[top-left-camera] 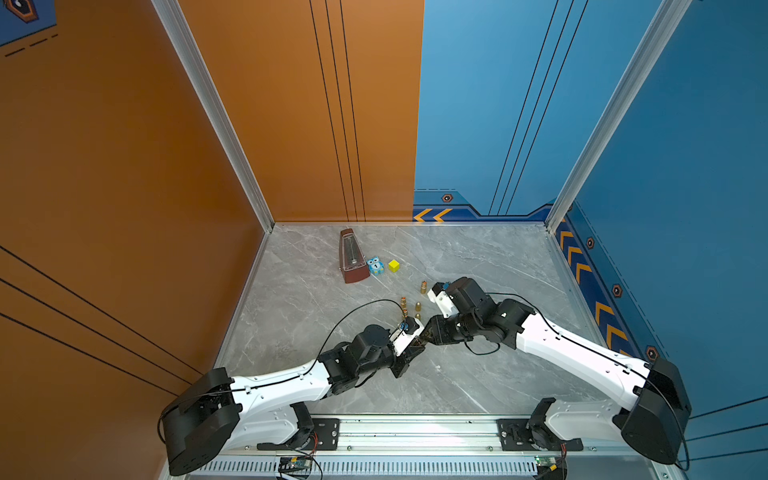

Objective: Open the lipstick cap
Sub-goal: Open the cover of the lipstick.

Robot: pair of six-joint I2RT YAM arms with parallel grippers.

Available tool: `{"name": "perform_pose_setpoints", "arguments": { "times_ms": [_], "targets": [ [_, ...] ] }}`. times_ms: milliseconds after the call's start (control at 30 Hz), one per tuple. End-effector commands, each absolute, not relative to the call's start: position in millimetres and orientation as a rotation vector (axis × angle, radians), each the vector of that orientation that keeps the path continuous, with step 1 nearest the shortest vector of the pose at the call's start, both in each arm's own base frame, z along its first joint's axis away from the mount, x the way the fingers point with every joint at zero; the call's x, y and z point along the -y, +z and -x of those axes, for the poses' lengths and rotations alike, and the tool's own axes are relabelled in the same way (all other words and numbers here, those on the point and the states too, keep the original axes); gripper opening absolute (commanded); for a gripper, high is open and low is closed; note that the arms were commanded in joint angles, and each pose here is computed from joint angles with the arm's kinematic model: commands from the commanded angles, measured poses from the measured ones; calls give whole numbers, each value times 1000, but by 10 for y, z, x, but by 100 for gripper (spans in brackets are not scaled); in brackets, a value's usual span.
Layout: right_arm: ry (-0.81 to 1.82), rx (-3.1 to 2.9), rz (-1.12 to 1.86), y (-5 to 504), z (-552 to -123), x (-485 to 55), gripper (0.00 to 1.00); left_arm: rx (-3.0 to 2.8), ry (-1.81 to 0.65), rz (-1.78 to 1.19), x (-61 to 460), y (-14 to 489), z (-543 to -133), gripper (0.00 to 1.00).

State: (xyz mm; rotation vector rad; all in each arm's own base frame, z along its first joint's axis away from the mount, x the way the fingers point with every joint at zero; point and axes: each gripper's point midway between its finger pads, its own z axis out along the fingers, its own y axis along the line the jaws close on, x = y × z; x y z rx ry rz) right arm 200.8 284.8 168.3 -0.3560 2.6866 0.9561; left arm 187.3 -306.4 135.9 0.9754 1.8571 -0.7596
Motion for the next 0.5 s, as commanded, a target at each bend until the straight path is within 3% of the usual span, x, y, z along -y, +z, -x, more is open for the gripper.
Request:
{"name": "perform_pose_setpoints", "arguments": {
  "times_ms": [0, 467],
  "targets": [
    [845, -2662, 321, 1629, -2092, -2682, 25, -1874, -767, -975, 3035, 1345, -1857, 0],
    [868, -2566, 231, 1886, -2165, -2507, 20, -1946, -713, -979, 2880, 1163, -1808, 0]
  ]
}}
